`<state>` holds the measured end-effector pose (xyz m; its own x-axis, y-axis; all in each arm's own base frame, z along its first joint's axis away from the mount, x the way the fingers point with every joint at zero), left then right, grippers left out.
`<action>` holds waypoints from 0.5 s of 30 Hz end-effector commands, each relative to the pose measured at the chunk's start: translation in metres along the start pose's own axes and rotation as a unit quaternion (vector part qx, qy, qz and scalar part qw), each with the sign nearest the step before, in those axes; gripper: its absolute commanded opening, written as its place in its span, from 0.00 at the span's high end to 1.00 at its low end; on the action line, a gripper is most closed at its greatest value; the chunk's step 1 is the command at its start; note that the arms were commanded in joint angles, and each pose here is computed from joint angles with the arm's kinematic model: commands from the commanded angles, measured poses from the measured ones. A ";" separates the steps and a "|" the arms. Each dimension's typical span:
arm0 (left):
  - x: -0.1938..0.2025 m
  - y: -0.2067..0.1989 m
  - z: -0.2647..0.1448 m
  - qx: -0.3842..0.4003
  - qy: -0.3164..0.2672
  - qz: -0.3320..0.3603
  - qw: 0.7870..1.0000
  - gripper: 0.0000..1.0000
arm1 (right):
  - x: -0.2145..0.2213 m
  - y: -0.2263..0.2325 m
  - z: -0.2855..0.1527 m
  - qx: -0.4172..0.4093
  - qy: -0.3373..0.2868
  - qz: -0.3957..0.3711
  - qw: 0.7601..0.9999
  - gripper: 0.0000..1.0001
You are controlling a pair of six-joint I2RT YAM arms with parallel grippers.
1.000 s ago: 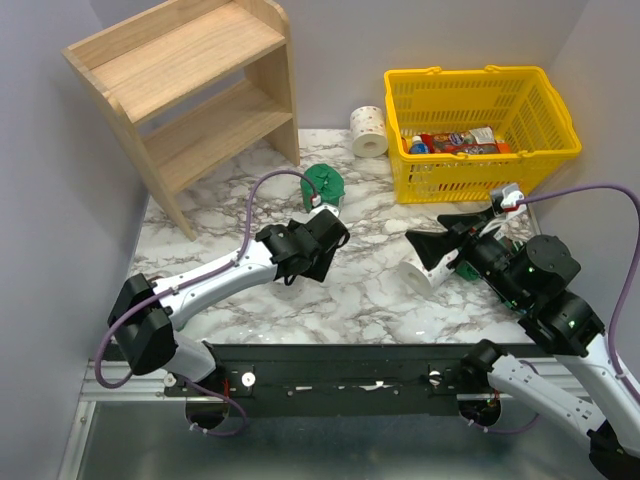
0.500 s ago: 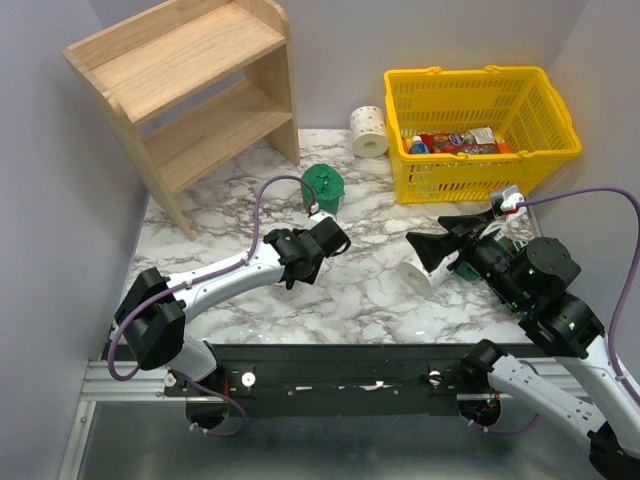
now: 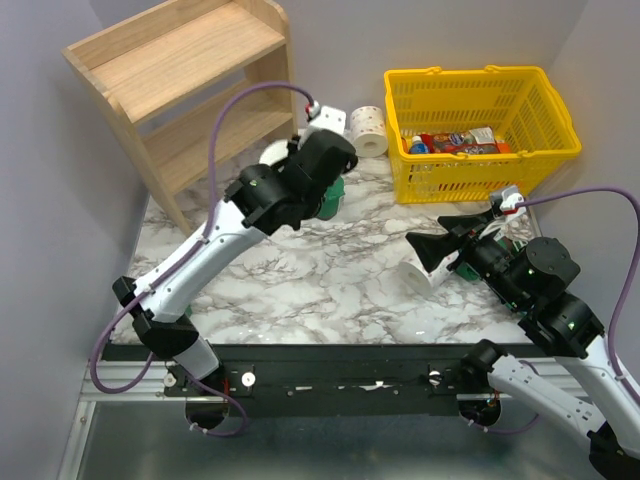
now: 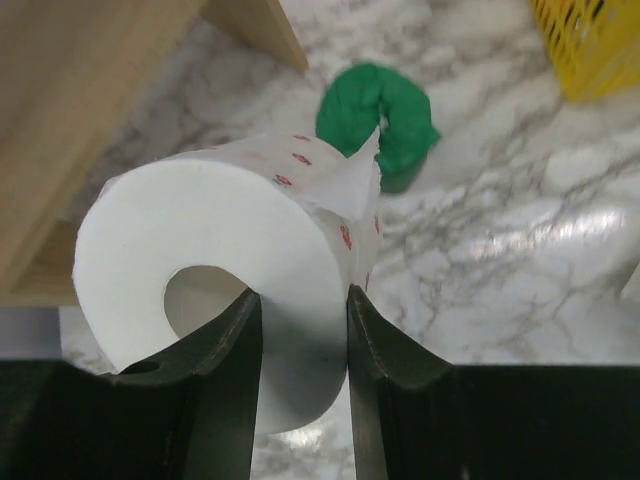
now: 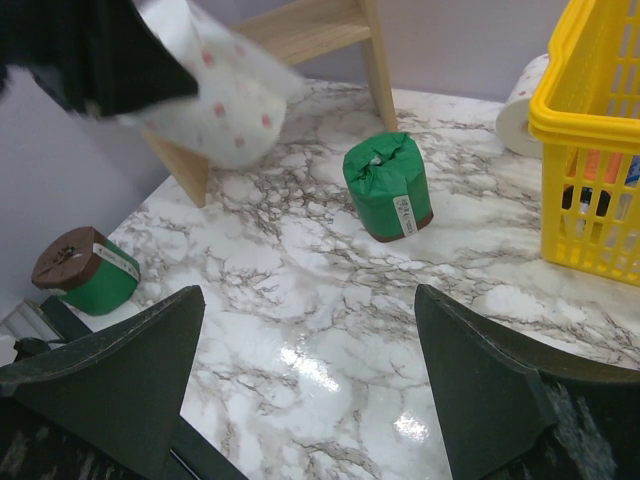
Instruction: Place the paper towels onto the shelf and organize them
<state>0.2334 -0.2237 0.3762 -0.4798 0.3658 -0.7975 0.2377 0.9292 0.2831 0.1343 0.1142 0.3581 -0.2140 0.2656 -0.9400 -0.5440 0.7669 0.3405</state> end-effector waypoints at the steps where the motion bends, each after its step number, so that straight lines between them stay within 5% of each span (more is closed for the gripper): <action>1: -0.059 0.057 -0.042 -0.132 -0.090 0.035 0.986 0.67 | -0.007 0.004 -0.003 -0.013 -0.014 -0.003 1.000 0.06; 3: -0.073 0.071 -0.048 -0.184 -0.107 0.073 0.974 0.66 | -0.008 0.004 -0.004 -0.016 -0.014 -0.001 1.000 0.06; 15: -0.140 0.158 -0.060 -0.365 -0.190 0.005 0.912 0.64 | -0.016 0.007 -0.016 -0.021 -0.030 -0.001 0.999 0.06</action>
<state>0.2842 -0.1561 0.5255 -0.1635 0.4852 -0.8590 -0.2713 0.8150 0.5120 0.1292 0.1105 0.3632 -0.1949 0.2811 -0.9397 -0.5522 0.7603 0.3420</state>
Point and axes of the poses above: each gripper's point midway between its finger pads, its own z axis out along the fingers, its own y axis along the line the jaws close on, x = y × z, the point moved 8 cm from there along -z, back along the fingers, and after that the axes turned 5 degrees about z, right-handed, at the moved point
